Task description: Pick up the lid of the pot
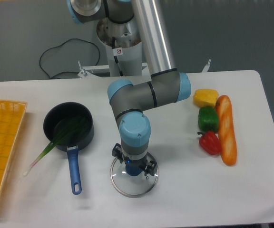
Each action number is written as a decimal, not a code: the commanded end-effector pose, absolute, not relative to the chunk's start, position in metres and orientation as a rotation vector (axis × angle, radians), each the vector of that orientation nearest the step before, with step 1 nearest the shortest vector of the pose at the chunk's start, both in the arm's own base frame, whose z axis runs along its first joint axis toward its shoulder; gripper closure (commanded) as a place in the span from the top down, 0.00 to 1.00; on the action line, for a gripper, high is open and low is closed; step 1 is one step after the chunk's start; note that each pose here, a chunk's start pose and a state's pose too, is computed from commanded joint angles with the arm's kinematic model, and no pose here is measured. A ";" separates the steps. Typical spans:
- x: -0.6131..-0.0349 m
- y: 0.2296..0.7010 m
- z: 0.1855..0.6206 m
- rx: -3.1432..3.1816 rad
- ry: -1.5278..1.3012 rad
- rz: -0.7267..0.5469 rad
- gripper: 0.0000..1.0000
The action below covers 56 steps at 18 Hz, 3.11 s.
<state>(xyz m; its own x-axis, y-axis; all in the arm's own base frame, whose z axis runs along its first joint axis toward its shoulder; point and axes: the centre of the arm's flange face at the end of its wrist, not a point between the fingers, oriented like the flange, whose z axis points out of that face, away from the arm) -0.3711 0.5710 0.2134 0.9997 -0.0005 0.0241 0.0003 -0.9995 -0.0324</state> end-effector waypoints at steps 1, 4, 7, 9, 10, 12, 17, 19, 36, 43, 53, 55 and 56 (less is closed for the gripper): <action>-0.371 0.571 0.212 -3.110 0.000 -0.039 0.96; -0.371 0.571 0.212 -3.110 0.003 -0.039 0.92; -0.371 0.571 0.212 -3.109 0.003 -0.041 0.86; -0.371 0.571 0.212 -3.109 0.003 -0.041 0.82; -0.371 0.571 0.212 -3.109 0.003 -0.041 0.78; -0.371 0.571 0.212 -3.110 0.005 -0.039 0.70; -0.371 0.571 0.212 -3.109 0.005 -0.041 0.60; -0.371 0.571 0.212 -3.109 0.005 -0.041 0.59; -0.370 0.567 0.241 -3.071 0.023 -0.021 0.40; -0.385 0.547 0.282 -3.043 0.059 0.043 0.40; -0.402 0.513 0.319 -3.062 0.162 0.014 0.39; -0.405 0.508 0.320 -3.071 0.150 -0.003 0.39; -0.405 0.508 0.323 -3.071 0.150 -0.003 0.39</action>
